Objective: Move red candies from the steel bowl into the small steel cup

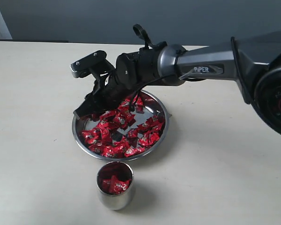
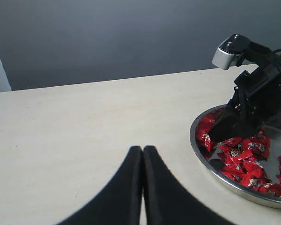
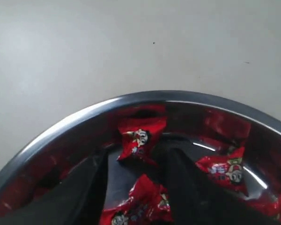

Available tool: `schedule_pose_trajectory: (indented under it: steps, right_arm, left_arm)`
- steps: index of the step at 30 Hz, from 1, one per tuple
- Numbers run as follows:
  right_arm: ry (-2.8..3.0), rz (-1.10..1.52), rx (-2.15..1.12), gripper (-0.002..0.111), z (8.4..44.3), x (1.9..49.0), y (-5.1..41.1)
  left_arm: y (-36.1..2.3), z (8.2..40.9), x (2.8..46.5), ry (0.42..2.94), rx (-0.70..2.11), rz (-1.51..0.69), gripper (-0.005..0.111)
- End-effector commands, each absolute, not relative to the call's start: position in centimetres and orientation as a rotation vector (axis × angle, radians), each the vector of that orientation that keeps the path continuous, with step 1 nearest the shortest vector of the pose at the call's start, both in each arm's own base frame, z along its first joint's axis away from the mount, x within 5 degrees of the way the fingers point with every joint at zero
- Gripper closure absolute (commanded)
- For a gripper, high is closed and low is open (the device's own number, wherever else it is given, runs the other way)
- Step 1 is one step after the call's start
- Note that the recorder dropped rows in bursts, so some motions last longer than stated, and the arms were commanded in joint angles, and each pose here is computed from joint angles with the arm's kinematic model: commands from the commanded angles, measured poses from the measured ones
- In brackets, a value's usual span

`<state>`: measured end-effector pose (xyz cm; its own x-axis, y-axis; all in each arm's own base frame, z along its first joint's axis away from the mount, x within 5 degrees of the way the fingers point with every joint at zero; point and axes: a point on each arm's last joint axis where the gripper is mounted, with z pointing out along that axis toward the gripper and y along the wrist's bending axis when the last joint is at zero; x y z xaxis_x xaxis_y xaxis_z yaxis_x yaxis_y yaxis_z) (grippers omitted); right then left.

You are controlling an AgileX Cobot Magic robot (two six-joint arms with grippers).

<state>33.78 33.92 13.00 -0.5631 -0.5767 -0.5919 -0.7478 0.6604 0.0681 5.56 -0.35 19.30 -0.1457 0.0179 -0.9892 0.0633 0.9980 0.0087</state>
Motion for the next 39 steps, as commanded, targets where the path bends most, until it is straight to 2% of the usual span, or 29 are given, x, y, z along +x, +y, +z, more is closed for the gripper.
schedule_pose_trajectory:
  steps: [1,6,10,12,15,23,27,30,32,36,37,39]
  right_arm:
    - [2.367,0.436,-1.001,0.068,12.0,34.0,34.0]
    - [2.348,0.435,-0.979,0.070,11.4,34.3,34.2]
    - [2.343,0.434,-0.974,0.093,11.2,34.4,34.2]
    - [2.336,0.435,-0.967,0.108,11.3,34.5,34.2]
    - [2.336,0.443,-0.947,0.109,11.6,34.5,34.2]
    - [2.242,0.459,-0.937,0.109,16.0,34.4,34.1]
    - [2.247,0.458,-0.939,0.109,16.2,34.5,33.9]
    - [2.303,0.456,-0.948,0.106,14.8,34.4,33.8]
    - [2.339,0.446,-0.981,0.098,13.8,34.2,33.8]
    - [2.364,0.453,-0.998,0.070,12.3,34.2,33.9]
    - [2.360,0.455,-0.988,0.066,12.1,34.3,33.9]
    - [2.348,0.453,-0.973,0.066,11.8,34.4,34.0]
  left_arm:
    - [-0.4,19.2,5.5,1.714,0.058,-0.045,0.106]
    - [-0.4,19.2,5.5,1.714,0.058,-0.045,0.106]
    - [-0.4,19.2,5.5,1.714,0.058,-0.045,0.106]
    - [-0.4,19.2,5.5,1.714,0.058,-0.045,0.106]
    - [-0.4,19.2,5.5,1.714,0.058,-0.045,0.106]
    - [-0.4,19.2,5.5,1.714,0.058,-0.045,0.106]
    - [-0.4,19.2,5.5,1.714,0.058,-0.045,0.106]
    - [-0.4,19.2,5.5,1.714,0.058,-0.045,0.106]
    - [-0.4,19.2,5.5,1.714,0.058,-0.045,0.106]
    - [-0.4,19.2,5.5,1.714,0.058,-0.045,0.106]
    - [-0.4,19.2,5.5,1.714,0.058,-0.045,0.106]
    - [-0.4,19.2,5.5,1.714,0.058,-0.045,0.106]
